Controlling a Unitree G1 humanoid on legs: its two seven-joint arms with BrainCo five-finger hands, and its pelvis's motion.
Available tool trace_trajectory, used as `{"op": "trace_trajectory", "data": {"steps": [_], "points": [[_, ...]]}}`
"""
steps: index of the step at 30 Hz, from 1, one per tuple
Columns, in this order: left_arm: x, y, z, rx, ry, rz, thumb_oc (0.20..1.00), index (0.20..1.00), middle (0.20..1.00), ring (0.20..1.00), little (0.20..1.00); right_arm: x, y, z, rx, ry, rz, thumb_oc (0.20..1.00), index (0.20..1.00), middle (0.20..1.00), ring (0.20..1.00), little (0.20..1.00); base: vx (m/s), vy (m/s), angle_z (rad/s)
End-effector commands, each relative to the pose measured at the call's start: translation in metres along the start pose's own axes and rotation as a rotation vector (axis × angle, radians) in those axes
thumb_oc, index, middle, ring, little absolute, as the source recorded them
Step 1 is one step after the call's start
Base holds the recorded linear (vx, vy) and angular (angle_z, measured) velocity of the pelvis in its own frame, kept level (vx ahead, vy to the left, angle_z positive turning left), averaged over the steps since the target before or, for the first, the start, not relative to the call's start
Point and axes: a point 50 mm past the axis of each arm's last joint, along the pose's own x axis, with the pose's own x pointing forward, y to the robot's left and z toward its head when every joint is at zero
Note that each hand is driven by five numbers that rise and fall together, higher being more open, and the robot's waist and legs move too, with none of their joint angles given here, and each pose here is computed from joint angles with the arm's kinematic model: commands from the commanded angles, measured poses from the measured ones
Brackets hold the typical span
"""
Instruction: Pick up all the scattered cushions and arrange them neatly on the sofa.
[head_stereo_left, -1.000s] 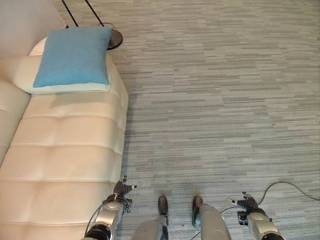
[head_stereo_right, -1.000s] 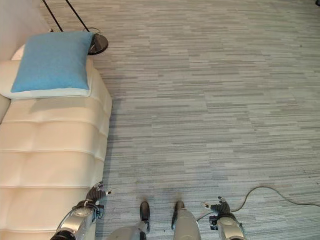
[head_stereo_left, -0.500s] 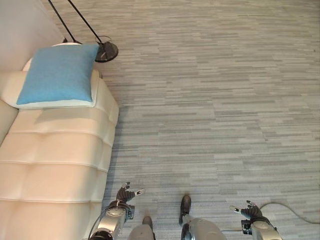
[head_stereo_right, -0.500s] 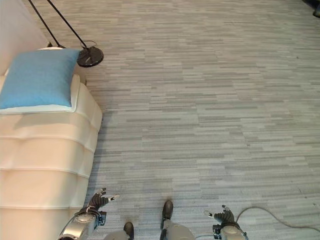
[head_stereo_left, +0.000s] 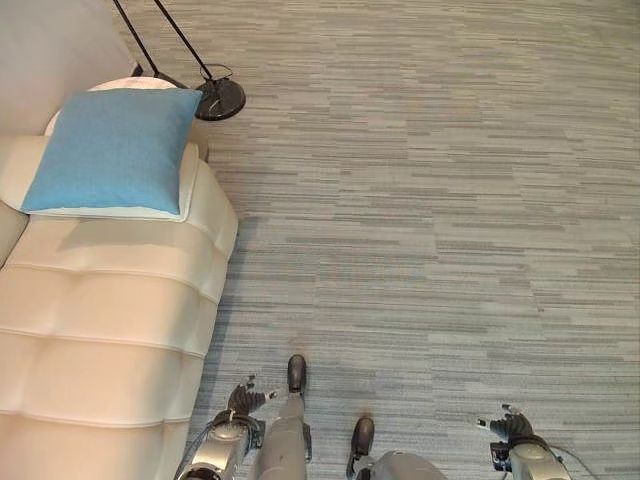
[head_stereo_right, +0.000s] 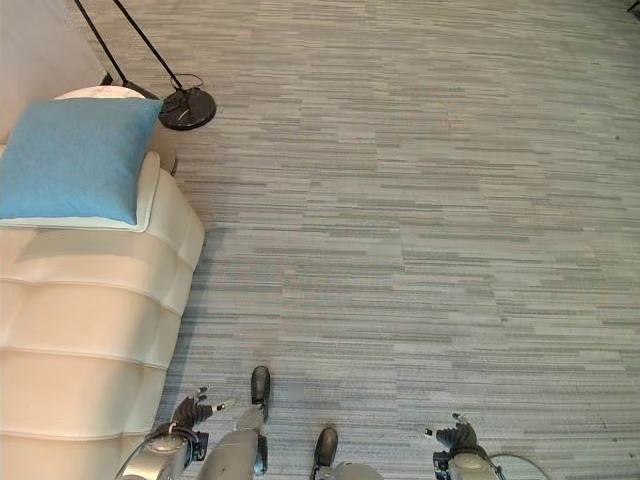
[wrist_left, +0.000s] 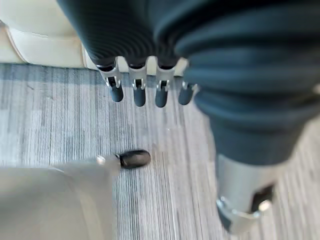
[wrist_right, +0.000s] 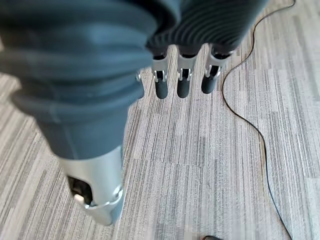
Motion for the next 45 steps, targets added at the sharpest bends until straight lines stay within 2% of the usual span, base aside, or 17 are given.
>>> {"op": "trace_trajectory", "data": {"steps": [1, 10, 16, 24, 27, 37, 45], "points": [[0.002, 0.015, 0.014, 0.005, -0.060, 0.044, 1.000, 1.000, 1.000, 1.000, 1.000, 0.000, -0.008, 0.011, 0.002, -0.054, -0.015, 1.000, 1.000, 1.000, 1.000, 1.000, 0.41, 0.274, -0.54], [0.004, 0.023, 0.027, 0.003, -0.100, 0.060, 1.000, 1.000, 1.000, 1.000, 1.000, -0.001, 0.001, 0.014, 0.037, -0.058, 0.009, 1.000, 1.000, 1.000, 1.000, 1.000, 0.28, 0.237, -0.13], [0.007, 0.021, 0.034, -0.006, -0.106, 0.069, 1.000, 1.000, 1.000, 1.000, 1.000, -0.001, 0.002, 0.005, 0.069, -0.023, 0.000, 1.000, 1.000, 1.000, 1.000, 1.000, 0.34, -0.023, 0.06], [0.008, 0.009, -0.003, -0.130, 0.064, 0.044, 1.000, 1.000, 1.000, 1.000, 1.000, -0.004, 0.001, -0.026, 0.058, 0.081, 0.007, 1.000, 1.000, 1.000, 1.000, 1.000, 0.47, -0.170, 0.34], [0.008, 0.007, -0.007, -0.171, 0.084, 0.041, 1.000, 1.000, 1.000, 1.000, 1.000, -0.002, -0.002, -0.024, 0.044, 0.070, 0.008, 1.000, 1.000, 1.000, 1.000, 1.000, 0.40, -0.232, 0.42], [0.007, 0.007, -0.010, -0.144, 0.096, 0.048, 1.000, 1.000, 1.000, 1.000, 1.000, -0.002, -0.006, -0.028, 0.009, 0.092, 0.000, 1.000, 1.000, 1.000, 1.000, 1.000, 0.28, -0.044, 0.37], [0.006, 0.017, -0.018, -0.132, 0.121, 0.080, 1.000, 1.000, 1.000, 1.000, 1.000, -0.003, -0.003, -0.030, -0.044, 0.097, 0.014, 1.000, 1.000, 1.000, 1.000, 1.000, 0.37, 0.192, 0.26]]}}
